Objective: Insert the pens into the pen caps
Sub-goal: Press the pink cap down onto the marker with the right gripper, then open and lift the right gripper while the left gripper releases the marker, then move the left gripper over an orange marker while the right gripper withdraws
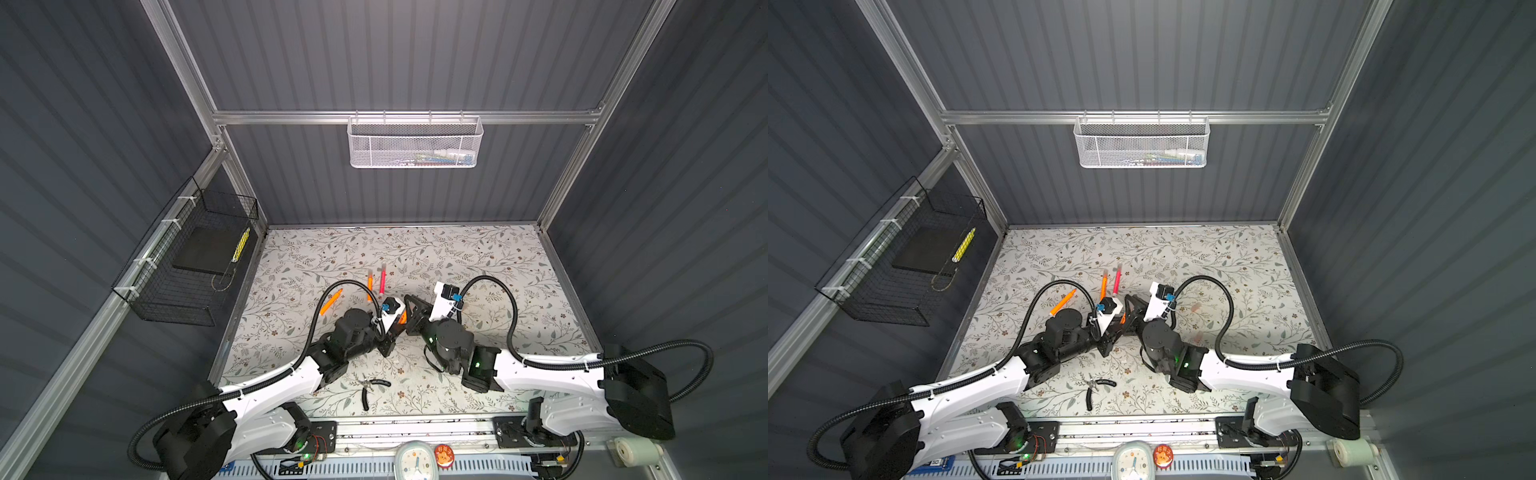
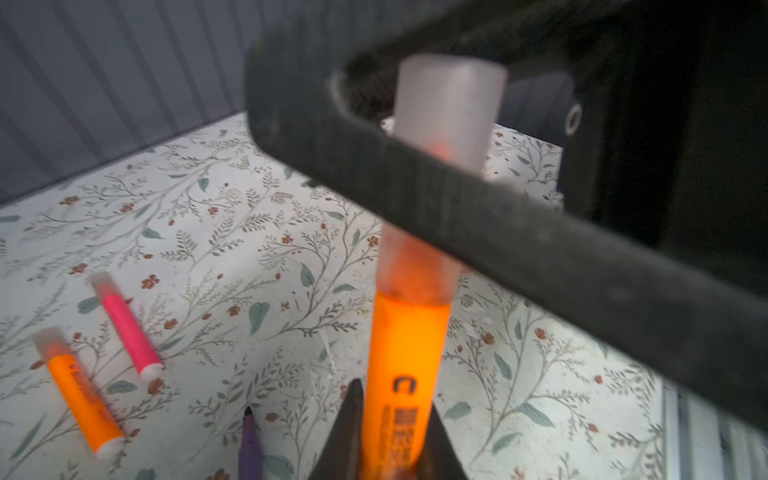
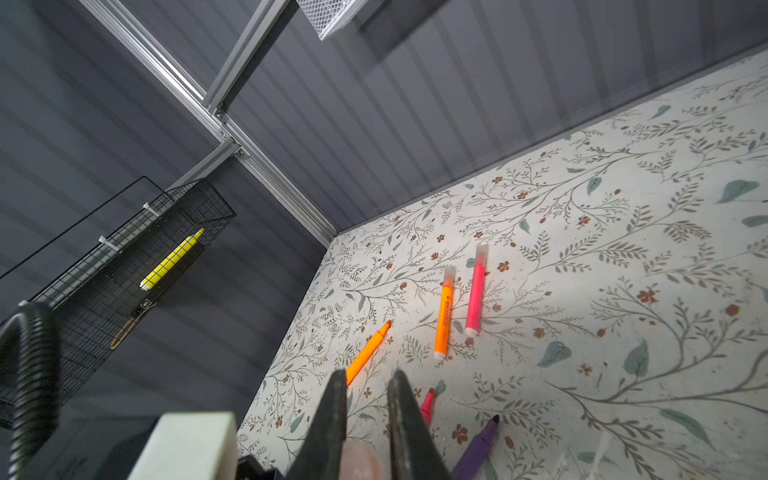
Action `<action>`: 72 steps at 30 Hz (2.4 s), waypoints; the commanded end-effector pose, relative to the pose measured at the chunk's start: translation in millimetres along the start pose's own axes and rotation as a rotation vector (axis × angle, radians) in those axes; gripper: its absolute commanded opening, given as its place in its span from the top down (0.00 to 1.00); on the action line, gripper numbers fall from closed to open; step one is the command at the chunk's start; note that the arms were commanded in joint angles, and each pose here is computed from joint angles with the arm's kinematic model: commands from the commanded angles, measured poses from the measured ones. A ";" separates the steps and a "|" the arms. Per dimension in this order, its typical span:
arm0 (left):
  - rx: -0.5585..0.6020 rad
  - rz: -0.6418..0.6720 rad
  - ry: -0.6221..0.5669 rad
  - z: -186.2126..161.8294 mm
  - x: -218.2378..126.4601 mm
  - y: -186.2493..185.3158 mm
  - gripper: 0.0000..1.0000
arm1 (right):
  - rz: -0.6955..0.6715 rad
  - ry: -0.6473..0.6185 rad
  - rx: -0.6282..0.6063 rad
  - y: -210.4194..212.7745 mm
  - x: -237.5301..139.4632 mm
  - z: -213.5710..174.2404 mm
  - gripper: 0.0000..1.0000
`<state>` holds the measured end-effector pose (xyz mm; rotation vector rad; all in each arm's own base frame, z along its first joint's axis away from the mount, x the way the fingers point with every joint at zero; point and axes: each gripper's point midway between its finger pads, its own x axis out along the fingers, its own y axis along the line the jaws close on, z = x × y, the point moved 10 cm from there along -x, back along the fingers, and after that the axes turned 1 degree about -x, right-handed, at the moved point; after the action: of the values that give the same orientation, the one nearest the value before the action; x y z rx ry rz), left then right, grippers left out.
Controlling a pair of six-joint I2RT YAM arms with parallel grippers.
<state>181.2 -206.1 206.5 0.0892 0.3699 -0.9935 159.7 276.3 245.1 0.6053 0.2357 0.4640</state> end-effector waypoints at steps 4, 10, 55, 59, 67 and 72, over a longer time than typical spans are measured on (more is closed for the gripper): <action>-0.240 0.261 -0.708 145.1 -68.8 56.2 1.00 | 0.243 0.376 -0.215 -0.6 -56.3 -85.2 1.00; -0.238 0.268 -0.725 143.2 -76.0 59.1 1.00 | 0.282 0.338 -0.194 -6.5 -62.8 -85.8 1.00; -0.010 0.261 -0.377 35.8 -26.4 33.6 0.42 | -0.205 0.215 -0.145 -61.7 -0.9 19.6 1.00; -0.005 0.283 -0.360 30.2 -28.7 34.6 0.13 | -0.286 0.268 -0.152 -81.0 9.0 24.0 1.00; -0.035 0.362 -0.324 24.6 -26.0 42.6 0.12 | -0.348 0.382 -0.114 -105.0 37.9 13.4 1.00; -0.196 0.346 -0.185 29.2 -21.2 43.2 0.15 | -0.376 0.368 -0.095 -113.8 40.8 12.7 1.00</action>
<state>209.5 -171.2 231.0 -0.0567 0.1589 -0.6537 236.3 208.0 179.1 0.3404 0.6665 0.2217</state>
